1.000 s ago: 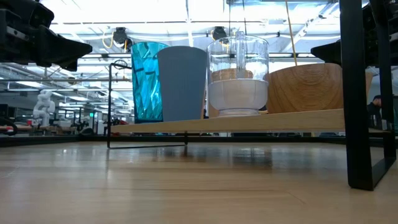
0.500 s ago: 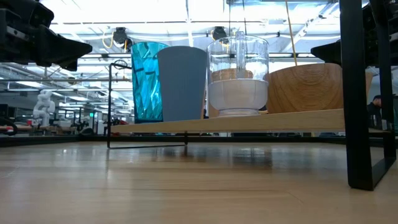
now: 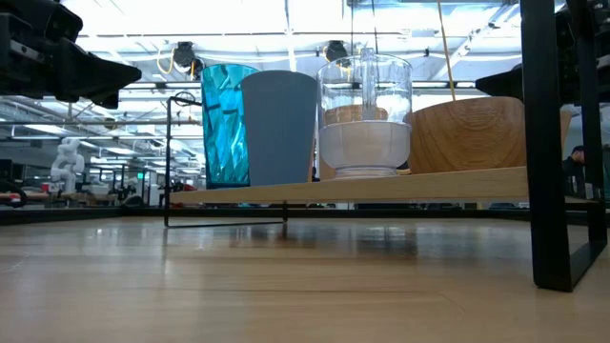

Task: Stack small to large cups/mugs on shelf
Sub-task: Return to Home Position

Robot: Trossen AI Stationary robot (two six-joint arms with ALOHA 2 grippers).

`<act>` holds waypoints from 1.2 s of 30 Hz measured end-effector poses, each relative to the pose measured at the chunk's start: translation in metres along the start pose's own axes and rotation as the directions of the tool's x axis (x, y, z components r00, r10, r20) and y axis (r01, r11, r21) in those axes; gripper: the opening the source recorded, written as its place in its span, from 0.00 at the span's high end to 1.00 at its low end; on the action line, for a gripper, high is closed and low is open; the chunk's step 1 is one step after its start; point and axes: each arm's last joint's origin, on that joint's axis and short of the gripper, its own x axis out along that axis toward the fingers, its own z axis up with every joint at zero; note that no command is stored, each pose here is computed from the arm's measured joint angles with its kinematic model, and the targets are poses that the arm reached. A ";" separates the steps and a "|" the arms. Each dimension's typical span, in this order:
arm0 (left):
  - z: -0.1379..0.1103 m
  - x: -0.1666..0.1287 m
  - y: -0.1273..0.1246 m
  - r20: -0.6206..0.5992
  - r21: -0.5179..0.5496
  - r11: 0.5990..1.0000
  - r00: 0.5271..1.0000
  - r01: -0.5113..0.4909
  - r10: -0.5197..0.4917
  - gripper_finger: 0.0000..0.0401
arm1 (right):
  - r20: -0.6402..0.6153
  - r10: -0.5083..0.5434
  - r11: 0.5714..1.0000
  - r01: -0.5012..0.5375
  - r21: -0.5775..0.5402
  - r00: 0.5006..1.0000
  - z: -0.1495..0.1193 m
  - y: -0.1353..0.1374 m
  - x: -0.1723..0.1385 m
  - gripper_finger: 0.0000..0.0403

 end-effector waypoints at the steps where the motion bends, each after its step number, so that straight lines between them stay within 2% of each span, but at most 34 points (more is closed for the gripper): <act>1: 0.000 0.000 0.000 0.000 0.000 1.000 1.000 0.000 0.000 0.94 | -0.002 0.000 1.000 0.000 0.000 1.000 0.000 0.000 0.000 1.00; 36: 0.000 0.000 0.000 0.000 0.000 1.000 1.000 0.001 -0.001 0.94 | 0.031 -0.003 0.998 0.001 0.069 1.000 0.002 0.000 -0.002 1.00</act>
